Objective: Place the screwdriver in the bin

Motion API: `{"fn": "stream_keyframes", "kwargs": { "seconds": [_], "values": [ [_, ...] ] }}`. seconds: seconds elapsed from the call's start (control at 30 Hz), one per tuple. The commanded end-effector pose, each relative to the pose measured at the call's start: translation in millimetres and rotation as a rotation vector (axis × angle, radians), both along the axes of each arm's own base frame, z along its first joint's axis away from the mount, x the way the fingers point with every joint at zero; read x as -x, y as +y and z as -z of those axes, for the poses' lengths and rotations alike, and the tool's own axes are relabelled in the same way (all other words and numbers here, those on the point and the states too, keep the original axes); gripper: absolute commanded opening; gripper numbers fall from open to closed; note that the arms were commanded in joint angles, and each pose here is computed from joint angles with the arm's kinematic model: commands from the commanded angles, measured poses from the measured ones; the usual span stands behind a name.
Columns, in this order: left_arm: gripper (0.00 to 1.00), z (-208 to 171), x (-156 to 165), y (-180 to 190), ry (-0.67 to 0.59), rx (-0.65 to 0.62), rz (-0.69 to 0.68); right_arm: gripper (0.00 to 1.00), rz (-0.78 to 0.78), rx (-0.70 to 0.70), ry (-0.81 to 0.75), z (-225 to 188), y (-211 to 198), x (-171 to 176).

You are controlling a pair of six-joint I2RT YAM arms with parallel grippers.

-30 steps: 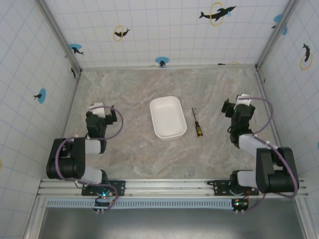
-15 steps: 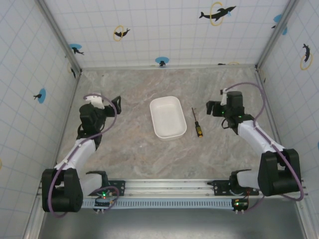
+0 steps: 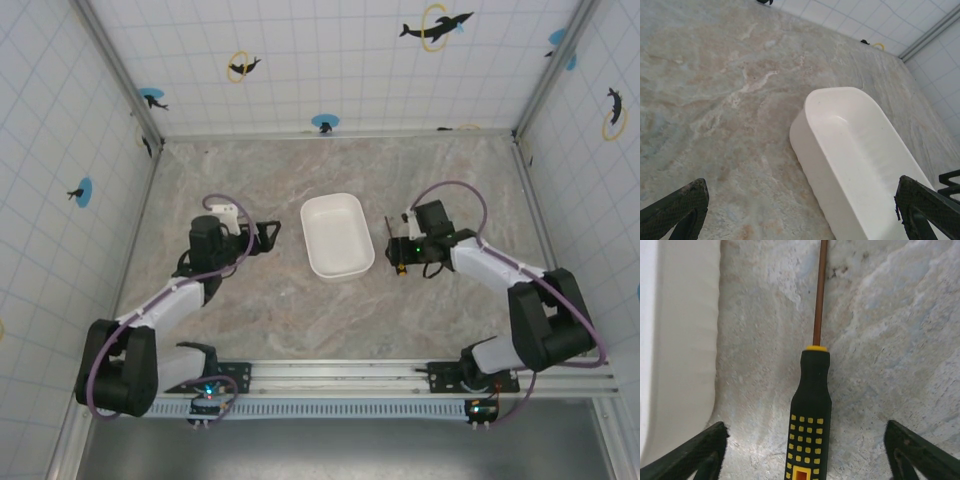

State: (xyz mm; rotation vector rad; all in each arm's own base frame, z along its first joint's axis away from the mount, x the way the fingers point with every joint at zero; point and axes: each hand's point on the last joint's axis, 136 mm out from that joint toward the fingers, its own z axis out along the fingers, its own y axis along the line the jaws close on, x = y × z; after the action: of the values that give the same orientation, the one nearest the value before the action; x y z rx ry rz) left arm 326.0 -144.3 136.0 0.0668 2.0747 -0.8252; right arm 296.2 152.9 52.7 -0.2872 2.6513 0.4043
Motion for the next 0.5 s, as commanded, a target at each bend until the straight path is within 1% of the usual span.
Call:
{"fn": "stream_keyframes", "kwargs": {
  "seconds": [0.0, 0.17, 0.47],
  "values": [
    [0.98, 2.6, 4.7, -7.6, 0.030, 0.065, 0.011, 0.77, -0.010, 0.008, 0.024, -0.5, 4.6, -1.1],
    [0.98, 7.9, 6.2, -13.8, 0.053, 0.074, 0.026, 0.71, -0.025, 0.051, 0.045, 7.3, 6.2, 1.9],
    [0.98, 16.7, 8.4, -18.9, 0.076, 0.062, 0.041, 0.62, -0.014, 0.084, 0.084, 17.3, 8.0, 3.0]
  ]
}}
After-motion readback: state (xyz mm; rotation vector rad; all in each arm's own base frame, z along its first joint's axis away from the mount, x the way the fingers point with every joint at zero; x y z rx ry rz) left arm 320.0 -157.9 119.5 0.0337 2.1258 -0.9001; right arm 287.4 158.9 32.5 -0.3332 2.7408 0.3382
